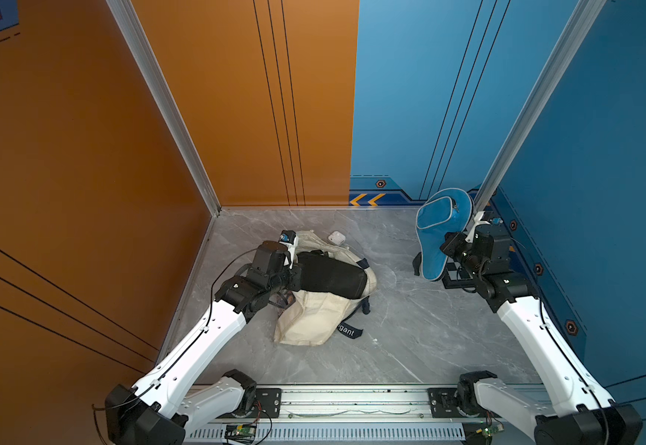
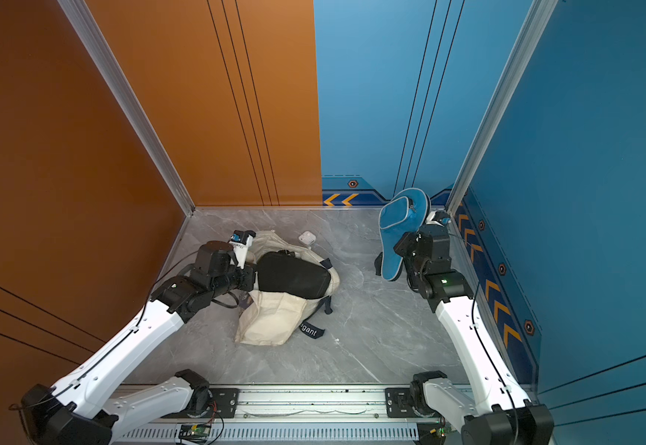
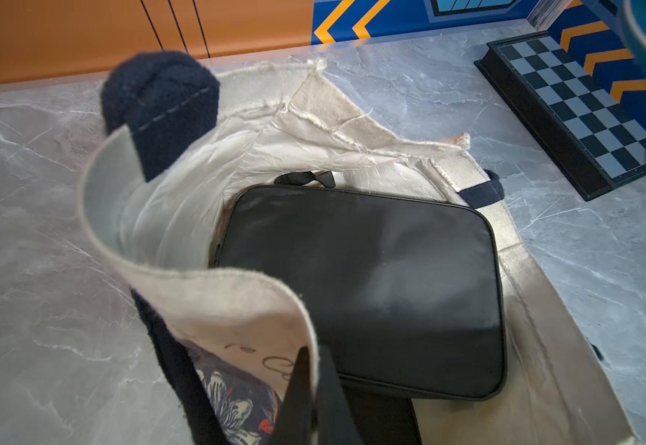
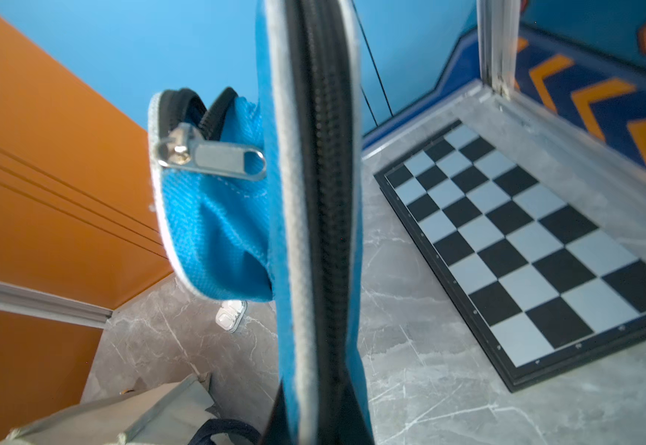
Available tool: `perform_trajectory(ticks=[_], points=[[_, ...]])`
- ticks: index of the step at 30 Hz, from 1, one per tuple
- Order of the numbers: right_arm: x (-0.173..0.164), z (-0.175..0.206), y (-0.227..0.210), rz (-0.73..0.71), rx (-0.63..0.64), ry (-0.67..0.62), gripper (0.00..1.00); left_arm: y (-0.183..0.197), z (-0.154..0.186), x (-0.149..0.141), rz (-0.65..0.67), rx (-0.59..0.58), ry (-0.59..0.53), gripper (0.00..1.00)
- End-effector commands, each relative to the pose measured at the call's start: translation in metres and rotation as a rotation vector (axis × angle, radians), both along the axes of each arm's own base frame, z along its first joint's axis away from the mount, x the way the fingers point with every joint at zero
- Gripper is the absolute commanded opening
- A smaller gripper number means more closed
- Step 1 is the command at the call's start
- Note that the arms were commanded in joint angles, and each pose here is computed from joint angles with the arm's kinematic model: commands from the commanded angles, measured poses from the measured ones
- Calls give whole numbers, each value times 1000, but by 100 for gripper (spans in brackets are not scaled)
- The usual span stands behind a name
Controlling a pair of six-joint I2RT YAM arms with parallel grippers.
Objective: Remove the ping pong set from the canvas bag
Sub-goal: Place the ping pong set at the center of the board.
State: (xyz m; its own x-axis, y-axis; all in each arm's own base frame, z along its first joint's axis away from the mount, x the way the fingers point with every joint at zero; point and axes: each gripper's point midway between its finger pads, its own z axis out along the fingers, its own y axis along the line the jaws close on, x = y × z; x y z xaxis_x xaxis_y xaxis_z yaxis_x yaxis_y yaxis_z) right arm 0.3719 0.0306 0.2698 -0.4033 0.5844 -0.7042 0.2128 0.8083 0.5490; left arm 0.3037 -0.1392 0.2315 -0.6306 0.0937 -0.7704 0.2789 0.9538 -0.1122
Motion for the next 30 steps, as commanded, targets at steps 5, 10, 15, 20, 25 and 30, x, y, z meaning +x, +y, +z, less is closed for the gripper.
perform_trajectory(ticks=[5,10,15,20,25,30], points=[[48,-27,50,227,247,2,0,2,-1,-1,6,-15,7,0],[81,-59,72,268,296,28,0,0,0,-2,-1,-24,1,0],[125,-102,103,326,446,59,0,0,1,-2,-2,-28,-2,0],[156,-129,143,348,559,42,0,1,1,-1,-1,-26,-3,0],[176,-160,197,394,576,116,0,2,0,0,2,-19,-1,0],[173,-193,239,435,533,226,5,3,0,1,3,-17,-3,0]])
